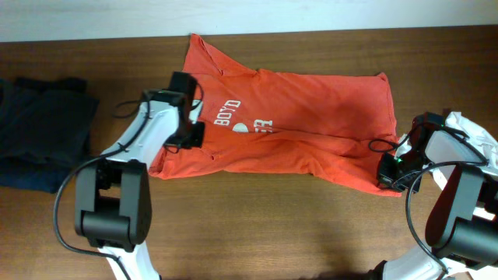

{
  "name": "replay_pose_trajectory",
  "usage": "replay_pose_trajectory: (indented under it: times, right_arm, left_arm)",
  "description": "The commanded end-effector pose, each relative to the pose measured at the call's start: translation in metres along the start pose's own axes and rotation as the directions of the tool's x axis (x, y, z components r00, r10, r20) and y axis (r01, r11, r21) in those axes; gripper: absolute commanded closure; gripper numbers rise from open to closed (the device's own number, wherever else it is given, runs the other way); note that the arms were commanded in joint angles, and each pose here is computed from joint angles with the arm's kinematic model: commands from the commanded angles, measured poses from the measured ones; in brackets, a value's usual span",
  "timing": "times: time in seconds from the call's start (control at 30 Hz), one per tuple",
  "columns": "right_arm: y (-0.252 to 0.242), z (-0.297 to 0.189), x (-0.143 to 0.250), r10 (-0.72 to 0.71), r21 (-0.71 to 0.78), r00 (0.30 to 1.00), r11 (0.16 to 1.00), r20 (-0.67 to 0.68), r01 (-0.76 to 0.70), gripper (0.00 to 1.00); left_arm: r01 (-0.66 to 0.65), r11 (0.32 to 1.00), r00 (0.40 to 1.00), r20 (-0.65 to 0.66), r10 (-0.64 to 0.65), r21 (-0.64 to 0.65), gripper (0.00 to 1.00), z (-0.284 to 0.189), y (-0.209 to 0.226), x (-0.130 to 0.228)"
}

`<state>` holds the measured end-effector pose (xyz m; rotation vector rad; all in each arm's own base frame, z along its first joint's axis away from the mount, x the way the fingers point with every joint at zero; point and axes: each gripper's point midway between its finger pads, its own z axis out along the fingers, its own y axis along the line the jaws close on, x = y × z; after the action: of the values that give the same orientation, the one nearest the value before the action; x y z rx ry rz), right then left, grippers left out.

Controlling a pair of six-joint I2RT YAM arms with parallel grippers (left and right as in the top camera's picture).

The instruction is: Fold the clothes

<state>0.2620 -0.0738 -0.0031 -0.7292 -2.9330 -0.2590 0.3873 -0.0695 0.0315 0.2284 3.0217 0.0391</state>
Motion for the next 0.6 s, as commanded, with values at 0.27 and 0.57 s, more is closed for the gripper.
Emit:
replay_pose_trajectory:
  times: [0.27,0.57]
  right_arm:
    - [-0.041,0.007,0.012,0.022,0.221,0.999,0.975,-0.041,-0.013,0.90]
    - [-0.059,-0.002,0.045,0.147,0.343,0.980,0.935,-0.131,-0.094,0.80]
  left_arm:
    - [0.186,0.981,0.972,-0.135,-0.193,-0.062,1.00,0.055,0.046,0.074]
    - [0.290,0.944,0.820,-0.468,-0.331,-0.159,1.00,0.038,0.042,0.171]
